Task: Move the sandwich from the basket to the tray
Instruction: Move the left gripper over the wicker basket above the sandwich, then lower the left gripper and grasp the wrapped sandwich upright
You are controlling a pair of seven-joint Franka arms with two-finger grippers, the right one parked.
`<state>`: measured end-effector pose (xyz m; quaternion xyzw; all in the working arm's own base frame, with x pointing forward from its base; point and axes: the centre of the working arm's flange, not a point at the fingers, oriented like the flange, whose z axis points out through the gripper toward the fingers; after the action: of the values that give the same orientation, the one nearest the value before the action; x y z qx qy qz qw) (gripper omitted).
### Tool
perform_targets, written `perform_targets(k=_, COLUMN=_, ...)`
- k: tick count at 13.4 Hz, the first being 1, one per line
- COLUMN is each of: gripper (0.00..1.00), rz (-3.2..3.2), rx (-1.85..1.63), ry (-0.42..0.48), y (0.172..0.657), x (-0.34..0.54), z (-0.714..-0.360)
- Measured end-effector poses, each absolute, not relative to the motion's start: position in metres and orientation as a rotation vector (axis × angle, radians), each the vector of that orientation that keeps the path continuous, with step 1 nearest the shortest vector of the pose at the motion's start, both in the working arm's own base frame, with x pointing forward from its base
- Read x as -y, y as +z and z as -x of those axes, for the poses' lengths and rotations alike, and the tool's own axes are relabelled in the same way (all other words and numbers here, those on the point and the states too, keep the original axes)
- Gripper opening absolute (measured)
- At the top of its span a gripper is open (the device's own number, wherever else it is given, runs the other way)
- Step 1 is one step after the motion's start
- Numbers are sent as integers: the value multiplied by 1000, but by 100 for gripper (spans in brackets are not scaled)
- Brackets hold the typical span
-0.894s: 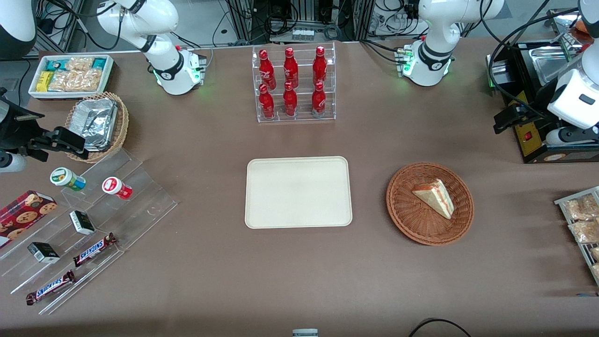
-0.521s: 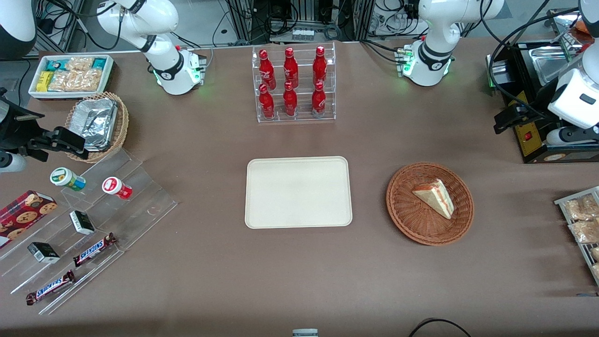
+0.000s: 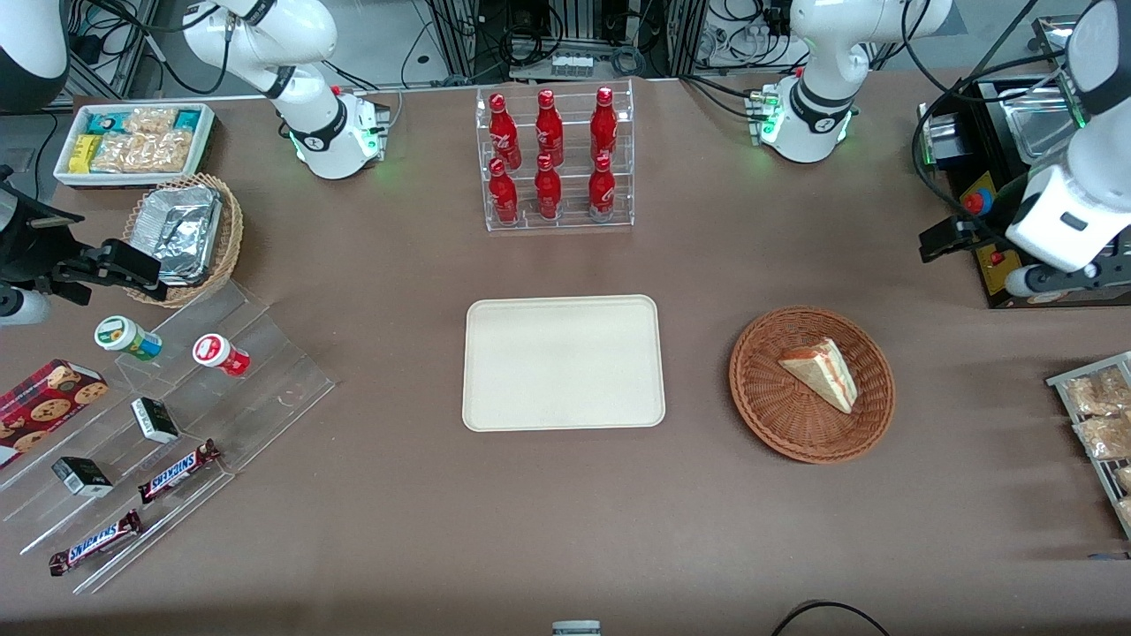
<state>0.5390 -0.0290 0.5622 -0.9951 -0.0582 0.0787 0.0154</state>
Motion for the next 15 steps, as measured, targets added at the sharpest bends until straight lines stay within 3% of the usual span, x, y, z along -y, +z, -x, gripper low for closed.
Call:
perform_targets(k=4, gripper=100, rz=3094, rx=233, ry=221, y=503, x=26, z=-541)
perform_targets(k=11, gripper=100, rz=3017, rx=759, ry=91, y=437, x=27, z=-544)
perform_targets(k=15, gripper=100, rz=2964, rx=938, ry=95, y=411, x=43, z=-553)
